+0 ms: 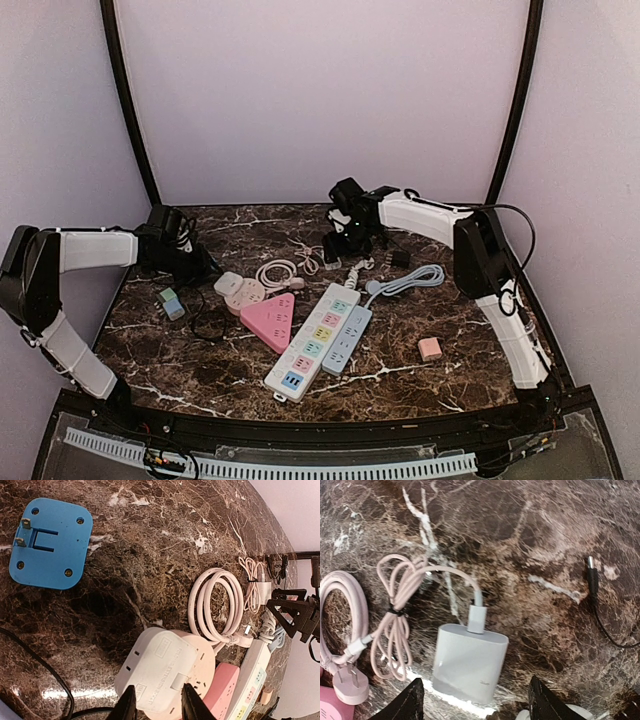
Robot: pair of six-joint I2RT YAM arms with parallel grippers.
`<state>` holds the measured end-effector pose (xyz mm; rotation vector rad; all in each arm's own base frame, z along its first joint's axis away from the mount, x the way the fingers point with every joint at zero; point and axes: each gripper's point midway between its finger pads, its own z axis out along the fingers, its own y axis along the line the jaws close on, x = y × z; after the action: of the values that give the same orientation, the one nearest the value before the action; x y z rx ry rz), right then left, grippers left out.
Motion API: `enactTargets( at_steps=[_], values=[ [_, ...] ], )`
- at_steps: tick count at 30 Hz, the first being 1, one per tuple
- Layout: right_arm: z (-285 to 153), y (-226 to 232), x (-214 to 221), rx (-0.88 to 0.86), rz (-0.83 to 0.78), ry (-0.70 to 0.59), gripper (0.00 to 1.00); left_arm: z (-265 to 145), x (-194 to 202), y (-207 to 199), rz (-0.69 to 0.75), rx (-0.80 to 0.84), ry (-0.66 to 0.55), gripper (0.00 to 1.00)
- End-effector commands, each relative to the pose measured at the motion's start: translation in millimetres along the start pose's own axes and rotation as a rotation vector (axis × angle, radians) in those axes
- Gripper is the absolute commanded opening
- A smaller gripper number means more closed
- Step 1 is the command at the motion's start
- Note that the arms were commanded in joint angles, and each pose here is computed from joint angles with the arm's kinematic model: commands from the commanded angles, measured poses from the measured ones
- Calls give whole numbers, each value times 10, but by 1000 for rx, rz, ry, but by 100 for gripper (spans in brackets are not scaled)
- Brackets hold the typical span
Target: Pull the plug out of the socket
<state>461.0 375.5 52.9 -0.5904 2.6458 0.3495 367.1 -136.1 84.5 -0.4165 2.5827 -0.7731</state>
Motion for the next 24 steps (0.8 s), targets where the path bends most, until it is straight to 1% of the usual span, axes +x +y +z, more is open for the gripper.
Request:
enactTargets(
  at_steps=[1,3,6,9,14,18,20,22,23,24],
  values=[
    [-320,-47,-198,-26,27,-75,67,24,44,67,-5,-8,14,30],
    [-383,53,-214,-59,22,-85,62,43,49,81,-8,-12,17,32],
    [-507,281,-225,-103,0,-111,59,72,57,88,-14,-10,24,35],
    [-596,581,-202,-156,-31,-132,55,119,72,82,-24,8,34,42],
    [-656,1195,-134,-303,-76,-143,45,192,72,103,-70,44,49,53],
    [-615,1620,-27,-416,-94,-115,38,254,97,100,-108,96,64,60],
    [-597,1774,12,-451,-102,-106,36,277,116,97,-119,111,72,63],
    [-584,1927,61,-489,-108,-96,35,285,104,46,-123,147,67,63],
    [-578,1981,74,-506,-107,-93,34,283,112,22,-127,162,74,63],
    [-572,2030,91,-520,-107,-87,34,279,104,1,-136,176,71,61]
  ],
)
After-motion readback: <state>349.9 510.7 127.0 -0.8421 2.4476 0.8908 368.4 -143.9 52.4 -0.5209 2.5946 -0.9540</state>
